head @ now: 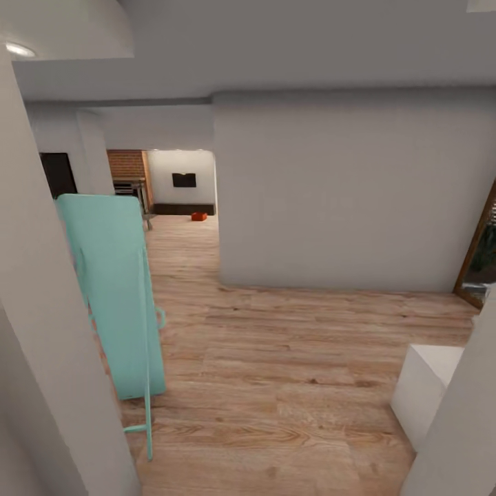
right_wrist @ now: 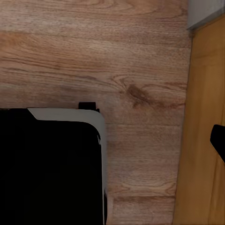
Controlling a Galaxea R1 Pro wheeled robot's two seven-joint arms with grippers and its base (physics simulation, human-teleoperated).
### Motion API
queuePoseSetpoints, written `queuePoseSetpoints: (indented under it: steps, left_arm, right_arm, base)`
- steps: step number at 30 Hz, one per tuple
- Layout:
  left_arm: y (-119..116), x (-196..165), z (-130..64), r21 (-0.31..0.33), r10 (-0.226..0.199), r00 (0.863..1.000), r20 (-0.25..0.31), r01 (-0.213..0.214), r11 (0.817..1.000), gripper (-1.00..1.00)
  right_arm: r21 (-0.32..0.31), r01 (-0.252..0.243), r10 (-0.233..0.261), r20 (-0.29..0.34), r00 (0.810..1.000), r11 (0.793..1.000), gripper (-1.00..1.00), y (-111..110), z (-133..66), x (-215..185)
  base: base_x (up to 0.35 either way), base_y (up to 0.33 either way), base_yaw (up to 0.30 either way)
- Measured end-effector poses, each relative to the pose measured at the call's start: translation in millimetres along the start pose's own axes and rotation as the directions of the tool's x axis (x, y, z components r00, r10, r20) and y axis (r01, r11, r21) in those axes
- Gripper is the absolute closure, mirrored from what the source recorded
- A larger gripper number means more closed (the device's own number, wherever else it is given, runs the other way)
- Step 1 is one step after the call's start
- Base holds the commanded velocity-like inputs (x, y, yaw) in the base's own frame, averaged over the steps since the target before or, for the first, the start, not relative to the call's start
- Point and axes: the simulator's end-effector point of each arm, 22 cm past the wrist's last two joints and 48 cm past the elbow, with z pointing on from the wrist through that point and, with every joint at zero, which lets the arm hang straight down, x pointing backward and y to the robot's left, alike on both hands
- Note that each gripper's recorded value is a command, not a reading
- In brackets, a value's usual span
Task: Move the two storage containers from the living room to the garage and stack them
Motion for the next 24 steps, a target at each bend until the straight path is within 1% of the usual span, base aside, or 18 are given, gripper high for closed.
queuePoseSetpoints:
  steps: [19, 24]
  left_arm:
    - [-2.1, 0.7, -0.1, 0.003, 0.000, 1.000, -0.001, 0.000, 1.000, -1.00]
    - [-2.9, 1.3, -0.1, 0.004, 0.000, 1.000, -0.002, 0.000, 1.000, -1.00]
  right_arm:
    - [-0.001, 0.000, 0.000, 0.001, 1.000, 1.000, -1.00, 0.9, 0.0, -0.3]
    - [-0.001, -0.002, 0.002, 0.002, 1.000, 1.000, -1.00, 0.8, -0.1, -0.3]
  base:
    - [0.324, 0.000, 0.000]
    - [0.324, 0.000, -0.159]
